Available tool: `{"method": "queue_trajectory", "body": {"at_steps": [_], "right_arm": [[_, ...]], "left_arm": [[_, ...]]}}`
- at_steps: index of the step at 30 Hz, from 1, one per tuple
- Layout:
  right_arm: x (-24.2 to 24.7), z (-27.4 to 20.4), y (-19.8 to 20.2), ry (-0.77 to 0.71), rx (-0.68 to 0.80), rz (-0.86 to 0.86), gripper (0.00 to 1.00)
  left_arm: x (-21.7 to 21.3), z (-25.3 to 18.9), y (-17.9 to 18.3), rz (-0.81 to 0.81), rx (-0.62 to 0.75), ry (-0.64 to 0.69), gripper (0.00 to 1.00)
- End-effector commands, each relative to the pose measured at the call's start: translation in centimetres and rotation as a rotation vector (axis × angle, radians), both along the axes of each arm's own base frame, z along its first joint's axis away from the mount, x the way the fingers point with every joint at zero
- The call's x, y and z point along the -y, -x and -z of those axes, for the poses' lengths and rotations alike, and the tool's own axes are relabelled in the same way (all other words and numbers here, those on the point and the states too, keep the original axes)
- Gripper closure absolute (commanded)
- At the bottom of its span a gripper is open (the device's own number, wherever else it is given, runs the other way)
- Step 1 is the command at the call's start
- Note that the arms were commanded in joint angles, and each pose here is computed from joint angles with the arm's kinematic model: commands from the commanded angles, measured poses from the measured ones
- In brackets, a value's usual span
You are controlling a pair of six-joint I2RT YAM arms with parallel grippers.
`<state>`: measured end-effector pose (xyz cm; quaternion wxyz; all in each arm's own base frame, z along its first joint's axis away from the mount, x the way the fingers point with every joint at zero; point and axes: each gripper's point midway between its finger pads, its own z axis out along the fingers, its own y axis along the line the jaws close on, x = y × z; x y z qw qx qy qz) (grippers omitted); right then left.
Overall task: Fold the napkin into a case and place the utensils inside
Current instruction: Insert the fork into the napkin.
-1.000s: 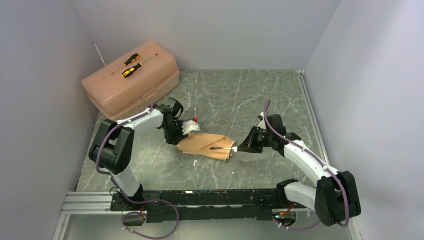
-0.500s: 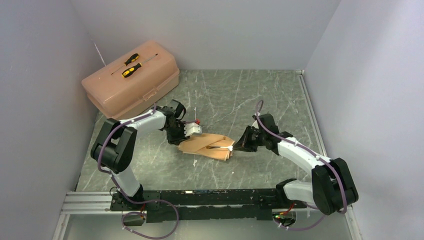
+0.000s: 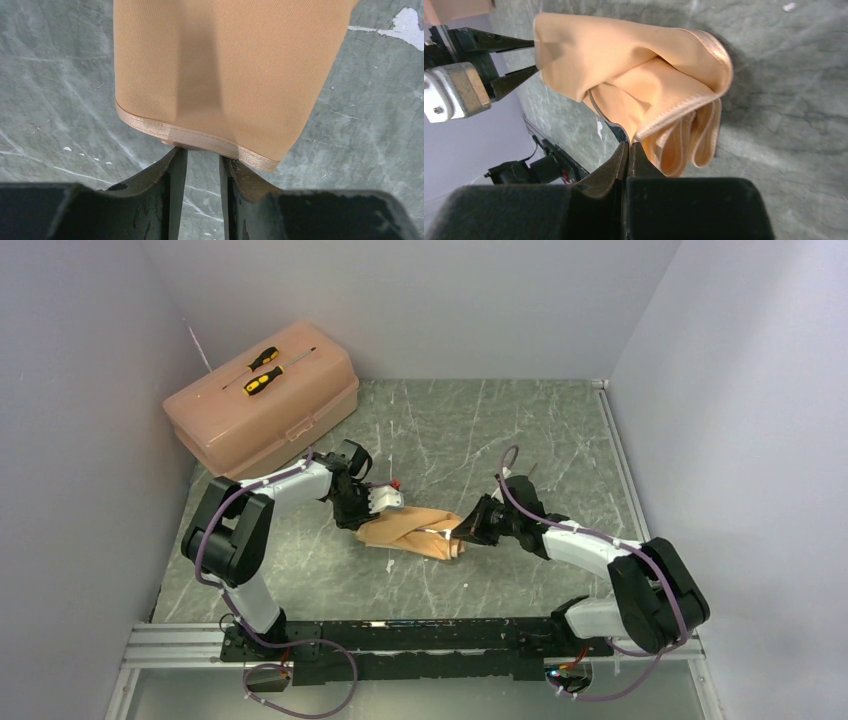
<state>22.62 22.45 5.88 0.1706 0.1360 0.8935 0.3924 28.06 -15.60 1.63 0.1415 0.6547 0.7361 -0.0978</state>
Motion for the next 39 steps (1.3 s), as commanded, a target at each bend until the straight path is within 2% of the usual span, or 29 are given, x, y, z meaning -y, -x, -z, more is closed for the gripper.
{"method": "queue_trajectory", "body": {"at_steps": [1, 8, 13, 19, 23, 26, 33, 39], "right_arm": [[-1.6, -1.5, -2.0, -0.078, 0.089, 0.041, 1.0], [-1.8, -2.3, -2.3, -0.032, 0.117, 0.032, 1.0], [-1.1, -3.0, -2.6, 0.037, 0.133, 0.036, 0.9], [0.3, -3.5, -2.2, 0.168, 0.108, 0.023, 0.94], [-0.6, -4.3, -2.2, 0.124, 0.126, 0.014, 0.93], [-1.6, -3.1, -1.9, 0.085, 0.094, -0.004, 0.95], [-4.1, -2.2, -2.1, -0.137, 0.152, -0.009, 0.92], [-5.0, -2.0, -3.1, -0.149, 0.177, -0.028, 0.9]], "left_arm": [[0.2, 1.9, 1.2, 0.036, -0.049, -0.005, 0.66], [0.2, 2.2, 1.5, 0.031, -0.073, -0.012, 0.66], [0.2, 2.3, 1.6, 0.032, -0.077, -0.009, 0.66], [-0.1, 2.2, 1.9, 0.033, -0.072, -0.014, 0.66], [-0.1, 2.3, 2.0, 0.026, -0.078, -0.017, 0.66], [0.1, 2.3, 1.9, 0.019, -0.082, -0.011, 0.66], [0.2, 2.2, 1.9, 0.013, -0.091, -0.007, 0.66], [0.3, 2.1, 1.9, 0.011, -0.099, -0.007, 0.66]]}}
